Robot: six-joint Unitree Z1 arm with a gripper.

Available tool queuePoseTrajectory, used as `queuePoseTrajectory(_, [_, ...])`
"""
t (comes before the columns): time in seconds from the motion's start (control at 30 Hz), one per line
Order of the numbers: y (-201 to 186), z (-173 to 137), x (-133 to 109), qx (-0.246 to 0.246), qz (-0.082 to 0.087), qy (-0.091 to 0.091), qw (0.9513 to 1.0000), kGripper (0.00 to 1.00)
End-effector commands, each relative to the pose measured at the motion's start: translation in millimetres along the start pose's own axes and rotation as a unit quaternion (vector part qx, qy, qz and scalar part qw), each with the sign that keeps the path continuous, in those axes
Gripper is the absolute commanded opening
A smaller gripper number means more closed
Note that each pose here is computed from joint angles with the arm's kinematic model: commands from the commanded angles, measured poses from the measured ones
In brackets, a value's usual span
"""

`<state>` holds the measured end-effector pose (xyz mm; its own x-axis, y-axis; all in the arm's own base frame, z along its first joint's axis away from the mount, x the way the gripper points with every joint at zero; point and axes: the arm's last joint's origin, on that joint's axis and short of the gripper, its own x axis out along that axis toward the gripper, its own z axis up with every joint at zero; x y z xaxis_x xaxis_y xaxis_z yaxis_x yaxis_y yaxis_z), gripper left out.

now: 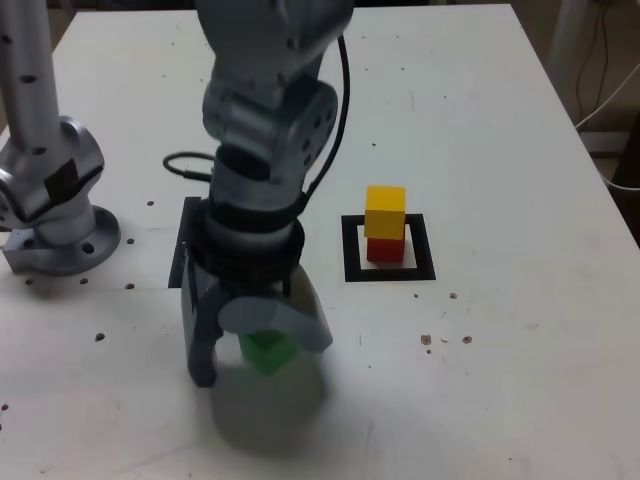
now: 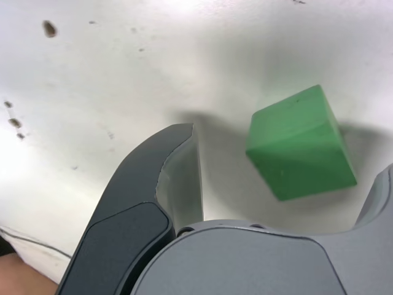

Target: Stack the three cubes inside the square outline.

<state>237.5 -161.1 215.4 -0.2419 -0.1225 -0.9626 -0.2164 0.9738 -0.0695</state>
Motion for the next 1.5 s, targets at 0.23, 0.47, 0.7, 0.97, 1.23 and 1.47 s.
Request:
queuePoseTrajectory(0.23, [5.1,4.5,5.3,-0.006,0.012,-0.009,0.9999,0.96])
queuePoseTrajectory(0.47, [15.1,10.4,6.5,-0.022,0.027,-0.018,0.9992,0.90])
queuePoseTrajectory(0.7, [17.0,13.0,4.9,-0.028,0.023,-0.010,0.9993,0.71])
queuePoseTrajectory(0.97, [13.1,17.1,2.9,-0.023,0.018,-0.010,0.9995,0.59])
queuePoseTrajectory(1.23, [10.2,21.3,3.5,-0.016,0.019,-0.013,0.9996,0.39])
queuePoseTrajectory(1.47, [8.6,24.2,6.1,-0.004,0.021,-0.011,0.9997,0.30])
